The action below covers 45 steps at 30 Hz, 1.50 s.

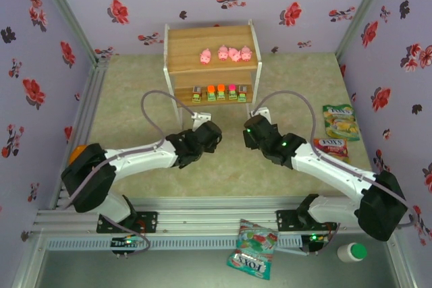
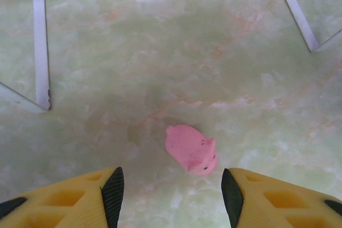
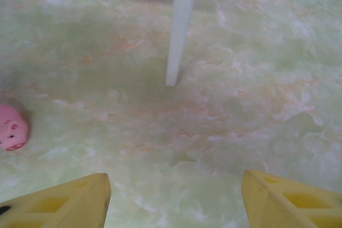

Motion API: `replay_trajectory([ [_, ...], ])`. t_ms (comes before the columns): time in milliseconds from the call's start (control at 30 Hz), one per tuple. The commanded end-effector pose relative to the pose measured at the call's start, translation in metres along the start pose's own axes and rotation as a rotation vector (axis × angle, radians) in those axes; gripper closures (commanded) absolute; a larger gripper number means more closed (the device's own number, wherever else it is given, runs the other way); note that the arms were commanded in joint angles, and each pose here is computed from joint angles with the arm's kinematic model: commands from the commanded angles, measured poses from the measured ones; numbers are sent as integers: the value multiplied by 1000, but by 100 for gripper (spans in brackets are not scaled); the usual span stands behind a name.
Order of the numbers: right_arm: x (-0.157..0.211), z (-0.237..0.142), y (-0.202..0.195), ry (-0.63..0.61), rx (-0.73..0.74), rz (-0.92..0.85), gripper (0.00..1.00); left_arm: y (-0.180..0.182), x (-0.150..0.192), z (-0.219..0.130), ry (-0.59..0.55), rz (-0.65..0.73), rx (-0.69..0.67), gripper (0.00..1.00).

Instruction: Place and organize the plastic toys onto the shelf

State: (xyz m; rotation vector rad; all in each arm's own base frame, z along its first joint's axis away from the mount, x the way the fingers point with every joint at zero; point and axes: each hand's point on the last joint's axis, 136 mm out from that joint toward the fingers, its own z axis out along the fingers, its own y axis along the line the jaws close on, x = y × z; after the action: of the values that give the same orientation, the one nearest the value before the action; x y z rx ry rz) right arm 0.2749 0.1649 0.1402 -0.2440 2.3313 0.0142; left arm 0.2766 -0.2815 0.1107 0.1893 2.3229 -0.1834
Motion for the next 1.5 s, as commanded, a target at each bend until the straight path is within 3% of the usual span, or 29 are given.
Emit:
replay_trajectory([
  [0, -3, 3, -11, -37, -8, 80, 33, 6, -4, -1, -17, -86, -101, 45],
  [267, 9, 15, -28, -57, -2, 171, 33, 5, 7, 13, 54, -225, -220, 47],
  [433, 22, 27, -28, -51, -1, 187, 33, -4, 14, 22, 97, -239, -263, 49],
  [900, 25, 33, -26, -30, -2, 196, 32, -23, 28, 44, 133, -294, -262, 48],
  [1033, 26, 35, -26, -24, 1, 194, 32, -28, 29, 49, 133, -294, -257, 42],
  [1467, 28, 40, -24, -7, 1, 185, 32, -30, 32, 59, 142, -304, -267, 40],
])
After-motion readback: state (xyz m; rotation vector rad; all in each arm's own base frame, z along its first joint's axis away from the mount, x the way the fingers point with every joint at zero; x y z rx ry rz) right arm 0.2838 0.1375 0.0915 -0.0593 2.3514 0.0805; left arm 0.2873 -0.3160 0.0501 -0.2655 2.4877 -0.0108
